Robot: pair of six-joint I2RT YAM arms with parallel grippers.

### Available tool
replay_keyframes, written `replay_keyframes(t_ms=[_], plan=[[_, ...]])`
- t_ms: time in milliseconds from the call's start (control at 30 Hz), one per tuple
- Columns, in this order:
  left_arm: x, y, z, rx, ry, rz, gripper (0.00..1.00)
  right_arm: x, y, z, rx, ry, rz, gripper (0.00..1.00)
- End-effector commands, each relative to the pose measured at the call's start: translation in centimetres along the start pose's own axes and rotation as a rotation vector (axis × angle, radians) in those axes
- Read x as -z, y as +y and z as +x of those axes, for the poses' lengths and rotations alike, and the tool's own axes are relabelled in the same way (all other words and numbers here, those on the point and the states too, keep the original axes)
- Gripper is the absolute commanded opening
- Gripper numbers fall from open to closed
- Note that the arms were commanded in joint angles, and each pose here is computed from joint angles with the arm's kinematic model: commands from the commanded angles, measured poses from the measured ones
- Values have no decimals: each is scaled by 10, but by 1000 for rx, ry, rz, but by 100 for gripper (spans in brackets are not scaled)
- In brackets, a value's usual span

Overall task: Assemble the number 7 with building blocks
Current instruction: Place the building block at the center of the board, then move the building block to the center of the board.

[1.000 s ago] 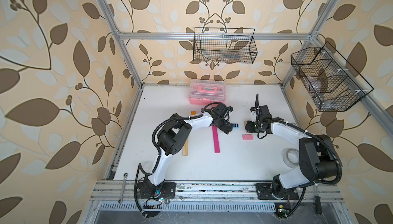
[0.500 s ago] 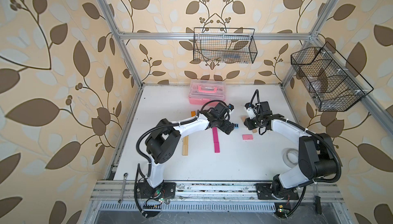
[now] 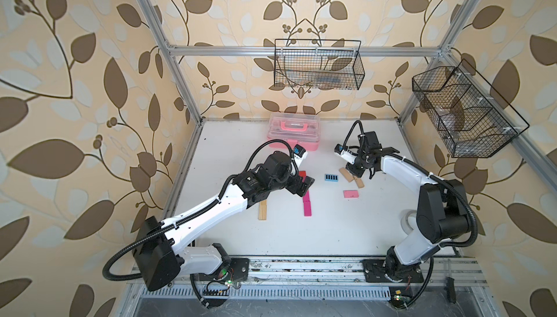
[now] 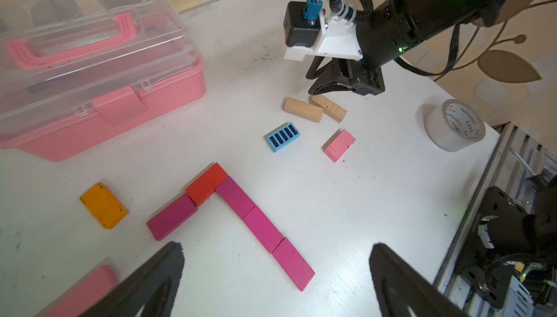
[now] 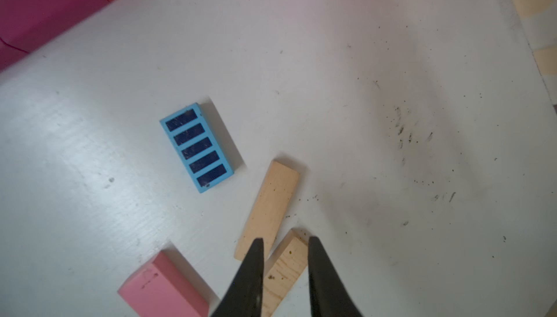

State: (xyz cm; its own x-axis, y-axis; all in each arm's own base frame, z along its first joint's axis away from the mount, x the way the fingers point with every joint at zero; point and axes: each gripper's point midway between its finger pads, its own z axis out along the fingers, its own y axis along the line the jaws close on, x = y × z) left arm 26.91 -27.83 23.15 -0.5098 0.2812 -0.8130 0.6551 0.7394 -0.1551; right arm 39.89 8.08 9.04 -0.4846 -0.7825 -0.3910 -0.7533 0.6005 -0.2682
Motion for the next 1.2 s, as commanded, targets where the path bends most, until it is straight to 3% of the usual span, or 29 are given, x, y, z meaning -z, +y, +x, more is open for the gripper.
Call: replay_keyframes(t_ms=[0,100,233,300,700,833,1167], plan=[[21,9,-3,7,-44,-56,99,0,-12,0,23,29,-2,30],[29,9,0,9,-44,-56,99,-4,-23,-2,-82,15,44,35],[30,9,8,20,-32,-47,99,-8,-57,10,-431,90,84,38],[30,8,10,25,-29,-40,99,-18,-55,18,-512,133,58,40],[38,0,11,19,-15,0,99,-56,-45,41,-699,238,34,39],[45,-2,9,18,-37,16,99,-65,-35,57,-738,320,25,33],[51,-10,3,13,-70,58,99,-46,15,95,-823,384,47,24]])
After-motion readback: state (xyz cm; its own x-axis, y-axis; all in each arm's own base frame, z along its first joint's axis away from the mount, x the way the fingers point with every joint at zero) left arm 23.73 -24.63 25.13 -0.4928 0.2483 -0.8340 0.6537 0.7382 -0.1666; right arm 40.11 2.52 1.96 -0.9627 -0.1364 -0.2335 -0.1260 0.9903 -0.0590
